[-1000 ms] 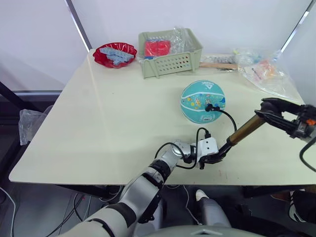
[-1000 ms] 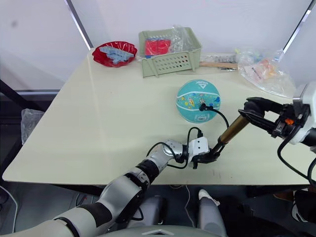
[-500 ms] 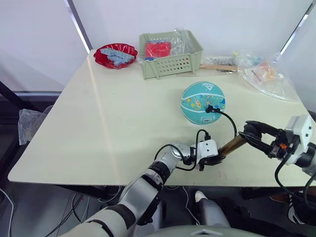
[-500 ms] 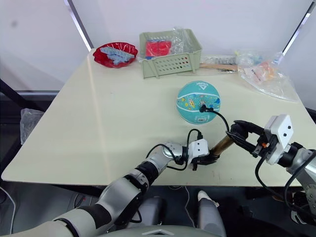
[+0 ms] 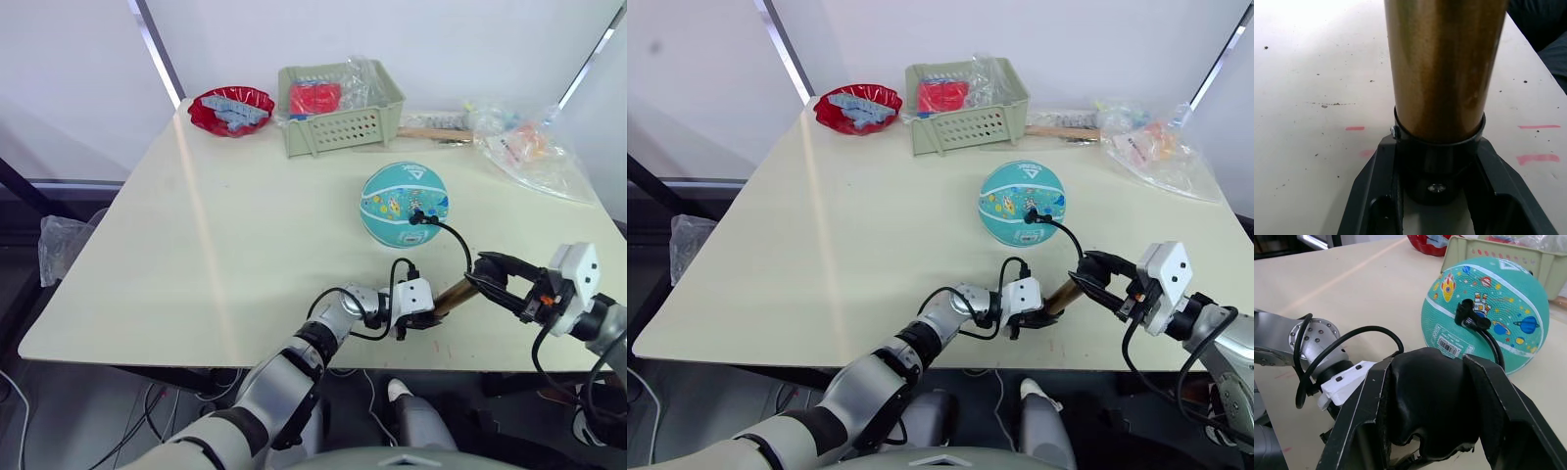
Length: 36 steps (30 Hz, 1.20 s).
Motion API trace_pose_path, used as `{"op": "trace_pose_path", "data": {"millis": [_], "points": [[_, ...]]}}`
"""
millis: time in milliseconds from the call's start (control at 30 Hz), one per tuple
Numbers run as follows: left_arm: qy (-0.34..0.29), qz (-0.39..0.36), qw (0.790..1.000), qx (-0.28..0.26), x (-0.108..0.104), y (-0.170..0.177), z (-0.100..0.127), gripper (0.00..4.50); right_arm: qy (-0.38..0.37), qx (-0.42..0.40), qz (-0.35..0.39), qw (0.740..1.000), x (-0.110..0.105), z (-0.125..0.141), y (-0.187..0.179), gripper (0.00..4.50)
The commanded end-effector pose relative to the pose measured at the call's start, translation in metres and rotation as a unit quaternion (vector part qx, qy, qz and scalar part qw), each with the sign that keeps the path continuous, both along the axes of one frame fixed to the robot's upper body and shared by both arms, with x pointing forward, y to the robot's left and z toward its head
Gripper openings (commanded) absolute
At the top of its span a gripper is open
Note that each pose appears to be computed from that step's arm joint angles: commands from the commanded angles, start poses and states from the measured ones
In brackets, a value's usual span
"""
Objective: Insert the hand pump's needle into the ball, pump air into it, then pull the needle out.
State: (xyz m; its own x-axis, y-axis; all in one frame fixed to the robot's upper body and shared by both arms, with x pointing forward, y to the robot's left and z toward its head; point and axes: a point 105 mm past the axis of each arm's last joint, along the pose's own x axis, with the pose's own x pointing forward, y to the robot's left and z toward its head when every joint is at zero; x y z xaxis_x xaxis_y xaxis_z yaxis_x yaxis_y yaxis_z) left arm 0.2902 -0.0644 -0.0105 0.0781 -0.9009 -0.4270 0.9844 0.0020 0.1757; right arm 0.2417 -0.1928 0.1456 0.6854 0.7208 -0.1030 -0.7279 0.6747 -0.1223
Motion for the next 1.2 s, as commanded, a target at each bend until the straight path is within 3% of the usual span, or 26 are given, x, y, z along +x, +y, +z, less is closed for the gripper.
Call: {"op": "trace_pose_path", "data": {"millis": [33, 167, 667, 833, 1200], "points": [[0.088, 0.018, 0.989, 0.117, -0.023, 0.050, -0.062, 1.19, -0.018, 0.015, -0.022, 0.999, 0.004, 0.024, -0.014, 1.68], [0.088, 0.015, 0.989, 0.119, -0.023, 0.053, -0.062, 1.19, -0.065, 0.018, -0.032, 0.997, 0.006, 0.069, -0.026, 1.68], [0.093, 0.012, 0.989, 0.117, -0.026, 0.050, -0.063, 1.19, -0.133, 0.035, -0.041, 0.990, 0.003, 0.152, -0.043, 1.68], [0.093, 0.013, 0.989, 0.117, -0.025, 0.050, -0.064, 1.19, -0.089, 0.024, -0.025, 0.995, 0.003, 0.131, -0.035, 1.68], [0.089, 0.017, 0.989, 0.115, -0.023, 0.049, -0.062, 1.19, 0.029, -0.006, -0.006, 1.000, 0.006, 0.026, -0.004, 1.68]]}}
